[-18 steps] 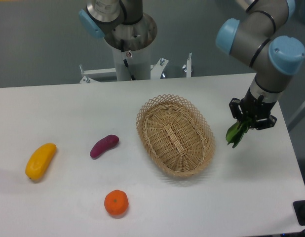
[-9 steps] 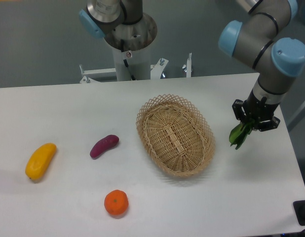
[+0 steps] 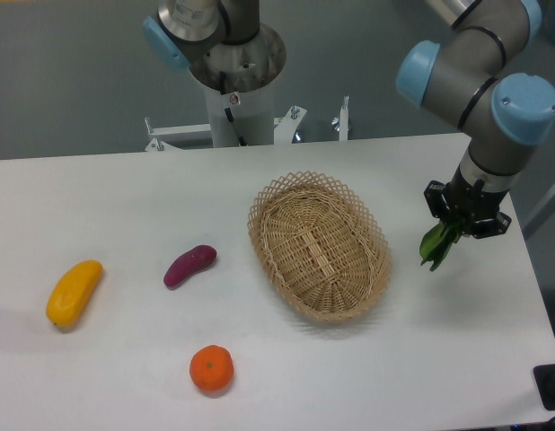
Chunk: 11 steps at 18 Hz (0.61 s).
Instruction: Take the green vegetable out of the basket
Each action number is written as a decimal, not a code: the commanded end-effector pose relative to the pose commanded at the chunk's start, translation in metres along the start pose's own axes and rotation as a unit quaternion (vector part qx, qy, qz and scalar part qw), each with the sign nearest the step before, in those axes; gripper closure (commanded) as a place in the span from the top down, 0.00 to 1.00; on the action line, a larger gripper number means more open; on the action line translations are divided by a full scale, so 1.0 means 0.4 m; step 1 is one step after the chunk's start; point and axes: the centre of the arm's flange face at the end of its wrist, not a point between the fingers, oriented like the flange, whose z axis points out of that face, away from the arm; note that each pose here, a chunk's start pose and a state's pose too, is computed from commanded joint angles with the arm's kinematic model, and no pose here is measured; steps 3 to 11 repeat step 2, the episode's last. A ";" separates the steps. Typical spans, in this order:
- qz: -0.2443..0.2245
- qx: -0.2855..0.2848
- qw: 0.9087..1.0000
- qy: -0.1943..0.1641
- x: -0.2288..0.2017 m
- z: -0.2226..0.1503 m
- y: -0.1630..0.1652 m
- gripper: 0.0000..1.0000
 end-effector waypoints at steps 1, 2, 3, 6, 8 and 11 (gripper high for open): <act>0.000 -0.001 1.000 0.000 0.000 0.000 0.000 0.12; 0.001 -0.001 1.000 0.000 0.000 0.000 0.000 0.12; 0.001 -0.001 1.000 0.000 0.000 0.000 0.000 0.12; 0.001 -0.001 1.000 0.000 0.000 0.000 0.000 0.12; 0.001 -0.001 1.000 0.000 0.000 0.000 0.000 0.12; 0.001 -0.001 1.000 0.000 0.000 0.000 0.000 0.12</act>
